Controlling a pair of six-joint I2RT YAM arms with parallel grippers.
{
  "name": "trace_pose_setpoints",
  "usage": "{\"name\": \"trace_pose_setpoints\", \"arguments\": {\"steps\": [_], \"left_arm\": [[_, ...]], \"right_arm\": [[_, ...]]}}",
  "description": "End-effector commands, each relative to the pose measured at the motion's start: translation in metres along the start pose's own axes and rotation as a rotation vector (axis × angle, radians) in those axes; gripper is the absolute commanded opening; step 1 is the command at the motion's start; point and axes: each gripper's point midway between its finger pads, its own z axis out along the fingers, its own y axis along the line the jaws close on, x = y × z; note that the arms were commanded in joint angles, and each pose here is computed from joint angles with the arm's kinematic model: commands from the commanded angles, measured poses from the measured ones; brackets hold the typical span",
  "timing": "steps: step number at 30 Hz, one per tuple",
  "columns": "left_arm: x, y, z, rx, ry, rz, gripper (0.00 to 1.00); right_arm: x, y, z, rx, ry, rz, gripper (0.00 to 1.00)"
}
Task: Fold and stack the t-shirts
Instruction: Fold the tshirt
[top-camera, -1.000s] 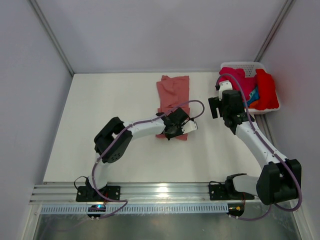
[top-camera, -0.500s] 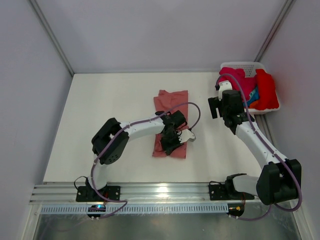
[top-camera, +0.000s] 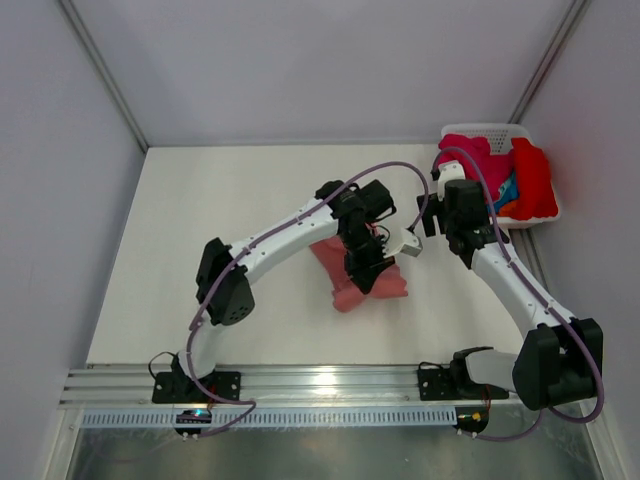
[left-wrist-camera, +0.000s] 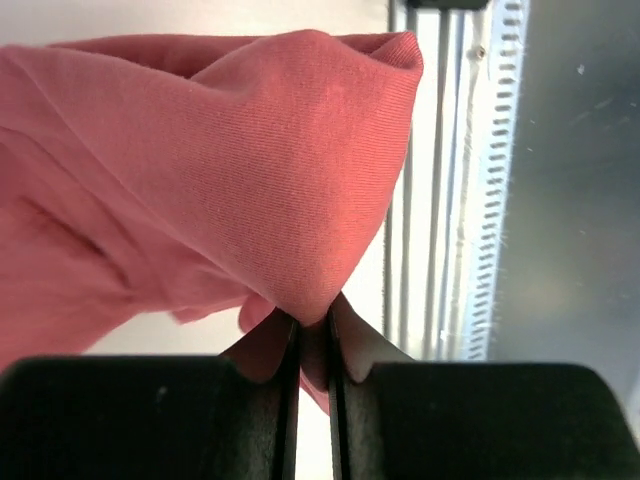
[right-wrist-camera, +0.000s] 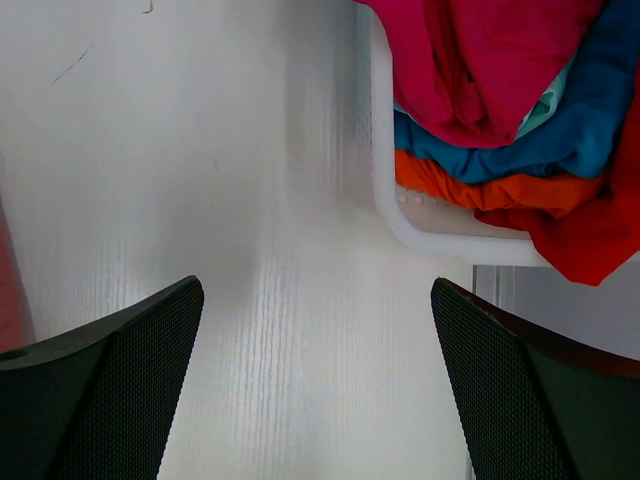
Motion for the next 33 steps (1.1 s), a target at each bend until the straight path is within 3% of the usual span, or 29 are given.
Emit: {"name": "trace_pose_setpoints", "arguments": {"steps": [1, 6, 13, 21, 33], "left_arm": [[0.014, 0.005, -0.018, -0.013, 0.085, -0.013, 0.09], [0.004, 0.059, -0.034, -0.094, 0.019, -0.049, 0.06], [0.019, 0.128, -0.047, -0.184, -0.027, -0.141, 0.04], [0.026, 0.199, -0.088, -0.403, -0.127, -0.187, 0.01], [0.012, 0.232, -0.111, -0.573, -0.16, -0.102, 0.01]], "right_arm": [[-0.025, -0.013, -0.01, 0.045, -0.084, 0.036, 1.0], [-0.026, -0.014, -0.011, 0.05, -0.09, 0.034, 0.99], [-0.025, -0.013, -0.009, 0.05, -0.086, 0.028, 0.99], [-0.023, -0.009, -0.005, 0.035, -0.07, 0.024, 0.99], [-0.009, 0.013, 0.009, -0.042, 0.007, -0.001, 0.99]]}}
